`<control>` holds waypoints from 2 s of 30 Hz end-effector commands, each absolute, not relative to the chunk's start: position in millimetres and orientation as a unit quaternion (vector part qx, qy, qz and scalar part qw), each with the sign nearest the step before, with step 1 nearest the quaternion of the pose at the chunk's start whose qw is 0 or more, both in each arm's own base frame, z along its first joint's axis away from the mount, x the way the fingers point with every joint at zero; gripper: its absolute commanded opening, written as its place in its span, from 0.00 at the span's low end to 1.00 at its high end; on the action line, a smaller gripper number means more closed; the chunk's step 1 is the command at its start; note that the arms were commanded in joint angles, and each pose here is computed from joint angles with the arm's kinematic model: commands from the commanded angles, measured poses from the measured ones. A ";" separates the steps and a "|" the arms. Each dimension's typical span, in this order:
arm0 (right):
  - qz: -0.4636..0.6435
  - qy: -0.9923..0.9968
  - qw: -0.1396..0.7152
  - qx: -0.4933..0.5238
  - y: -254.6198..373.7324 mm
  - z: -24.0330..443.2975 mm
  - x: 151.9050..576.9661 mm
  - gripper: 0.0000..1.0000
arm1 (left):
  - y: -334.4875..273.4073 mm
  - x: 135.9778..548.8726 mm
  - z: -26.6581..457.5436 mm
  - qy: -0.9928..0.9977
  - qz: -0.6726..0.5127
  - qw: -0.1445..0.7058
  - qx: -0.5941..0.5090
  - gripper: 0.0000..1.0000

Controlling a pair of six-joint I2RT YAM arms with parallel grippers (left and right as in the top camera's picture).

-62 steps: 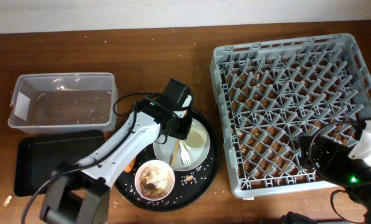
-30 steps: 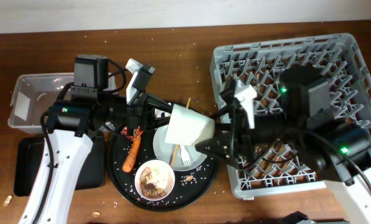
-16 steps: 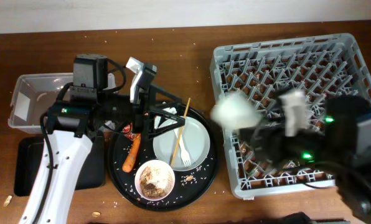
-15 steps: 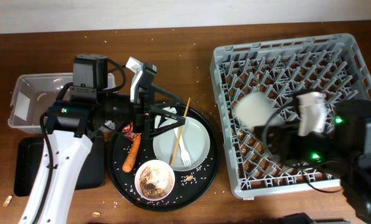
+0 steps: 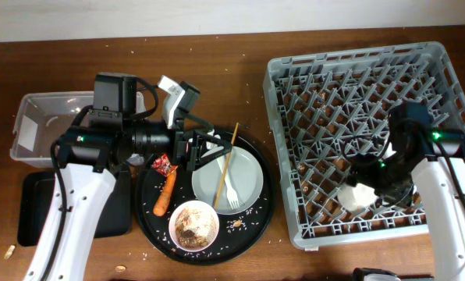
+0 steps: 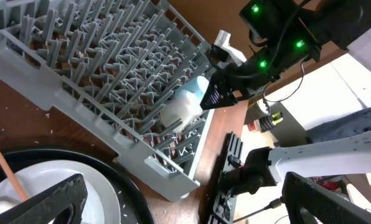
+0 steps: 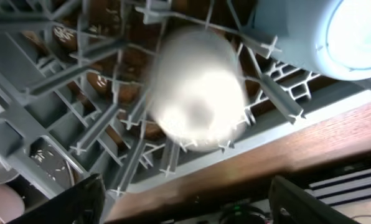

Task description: Sort waste into correct bins and load items into the dishwasher rack

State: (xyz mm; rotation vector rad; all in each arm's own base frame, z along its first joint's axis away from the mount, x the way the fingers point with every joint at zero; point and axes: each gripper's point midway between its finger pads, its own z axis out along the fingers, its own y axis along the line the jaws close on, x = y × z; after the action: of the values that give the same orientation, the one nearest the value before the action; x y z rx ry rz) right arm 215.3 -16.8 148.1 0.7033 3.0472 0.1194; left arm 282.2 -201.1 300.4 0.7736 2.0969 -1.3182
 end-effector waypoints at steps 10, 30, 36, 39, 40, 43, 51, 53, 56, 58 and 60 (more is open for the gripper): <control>0.192 0.944 0.267 -0.015 94.5 297.6 209.7 0.67 | -78.1 311.0 218.5 0.965 -0.105 0.240 -0.015 0.91; 0.102 0.990 0.099 0.000 272.4 8.1 344.6 0.23 | -22.5 279.7 216.8 0.974 -0.047 0.205 -0.088 1.00; 0.106 0.981 0.142 -0.073 271.0 55.5 348.7 0.04 | -22.5 279.8 216.8 0.974 -0.047 0.206 -0.088 0.99; 0.102 0.958 0.236 -0.129 257.4 154.0 354.4 0.04 | -22.5 279.7 216.8 0.974 -0.047 0.205 -0.088 0.99; 0.086 0.949 0.285 -0.107 231.4 198.5 356.9 0.04 | -22.5 279.8 216.8 0.974 -0.047 0.206 -0.088 0.99; 0.017 0.944 0.318 -0.081 148.6 228.8 373.2 0.04 | -22.5 279.7 216.8 0.974 -0.047 0.205 -0.088 0.99; 0.016 0.980 0.166 -0.106 134.6 119.8 387.2 0.52 | -22.5 279.8 216.8 0.974 -0.047 0.206 -0.088 0.99; 0.052 0.967 0.210 -0.133 176.0 158.6 369.4 0.56 | -22.5 279.8 216.8 0.974 -0.047 0.206 -0.088 0.99; 0.075 0.965 0.176 -0.180 254.1 139.3 318.9 0.53 | -22.5 279.7 216.8 0.974 -0.047 0.205 -0.088 0.99; 0.045 0.978 0.106 -0.173 268.7 77.0 306.8 0.48 | -22.5 279.7 216.8 0.974 -0.047 0.205 -0.088 0.99; 0.068 0.980 0.034 -0.181 282.8 28.4 293.9 0.44 | -22.5 279.8 216.8 0.974 -0.047 0.206 -0.088 0.99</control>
State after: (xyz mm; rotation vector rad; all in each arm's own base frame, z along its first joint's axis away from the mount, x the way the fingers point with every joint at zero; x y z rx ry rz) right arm 306.0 274.6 56.6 -0.5750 2.9135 0.1405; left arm 280.0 -26.4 214.4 -0.2191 2.7272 -0.1456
